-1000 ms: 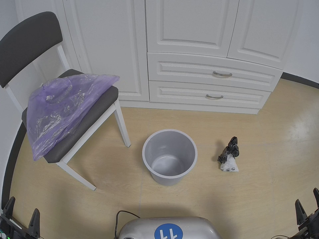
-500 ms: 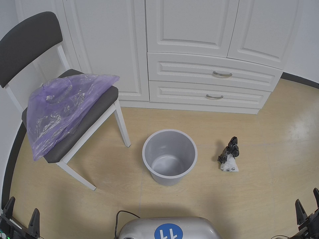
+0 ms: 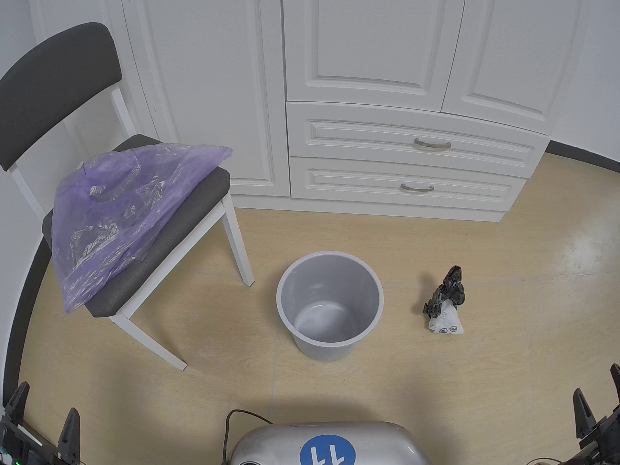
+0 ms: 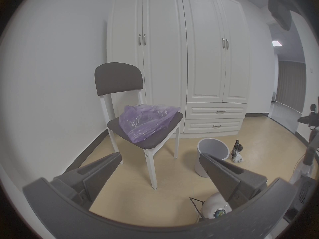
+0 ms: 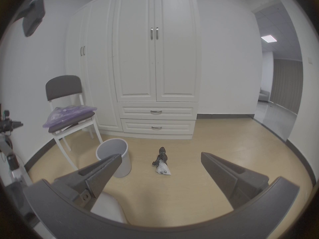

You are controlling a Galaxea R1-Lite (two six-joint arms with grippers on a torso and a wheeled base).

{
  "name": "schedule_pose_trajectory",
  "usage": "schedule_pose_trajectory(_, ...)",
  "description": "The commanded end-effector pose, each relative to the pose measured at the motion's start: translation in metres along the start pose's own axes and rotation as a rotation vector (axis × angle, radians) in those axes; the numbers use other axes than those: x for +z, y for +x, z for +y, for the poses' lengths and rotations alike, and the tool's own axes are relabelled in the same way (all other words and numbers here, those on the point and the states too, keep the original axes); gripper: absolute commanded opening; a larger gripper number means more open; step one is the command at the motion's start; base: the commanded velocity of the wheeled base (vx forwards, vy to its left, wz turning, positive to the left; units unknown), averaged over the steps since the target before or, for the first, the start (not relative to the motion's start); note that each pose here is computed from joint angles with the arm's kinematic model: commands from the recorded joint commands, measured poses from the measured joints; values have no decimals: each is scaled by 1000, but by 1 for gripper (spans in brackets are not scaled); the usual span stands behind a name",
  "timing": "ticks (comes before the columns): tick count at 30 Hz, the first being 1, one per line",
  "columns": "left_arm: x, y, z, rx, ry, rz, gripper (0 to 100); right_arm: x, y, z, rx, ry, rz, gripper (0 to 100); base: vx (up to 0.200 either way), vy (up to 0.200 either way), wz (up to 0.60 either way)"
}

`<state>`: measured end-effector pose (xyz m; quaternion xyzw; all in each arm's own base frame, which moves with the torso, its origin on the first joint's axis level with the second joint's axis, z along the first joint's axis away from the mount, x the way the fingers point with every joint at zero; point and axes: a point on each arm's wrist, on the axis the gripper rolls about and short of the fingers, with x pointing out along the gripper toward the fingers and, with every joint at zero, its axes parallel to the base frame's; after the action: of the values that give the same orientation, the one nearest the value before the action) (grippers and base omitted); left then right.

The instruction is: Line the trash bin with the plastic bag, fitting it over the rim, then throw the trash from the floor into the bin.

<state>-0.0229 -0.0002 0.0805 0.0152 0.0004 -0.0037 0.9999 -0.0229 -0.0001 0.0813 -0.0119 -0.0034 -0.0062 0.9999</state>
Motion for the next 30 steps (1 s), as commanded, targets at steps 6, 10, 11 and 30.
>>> schedule_pose_trajectory(6,-4,0,-1,-43,54,-8,100,-5,0,1,52,-61,-5,100,0,0,0)
schedule_pose_trajectory(10,-4,0,-1,-40,42,-7,100,-5,0,1,49,-39,-7,100,0,0,0)
schedule_pose_trajectory(11,-4,0,-1,-40,33,-6,100,-4,0,1,46,-30,-9,100,0,0,0)
schedule_pose_trajectory(30,-3,0,0,26,-70,-12,100,66,-3,0,99,142,-206,100,0,0,0)
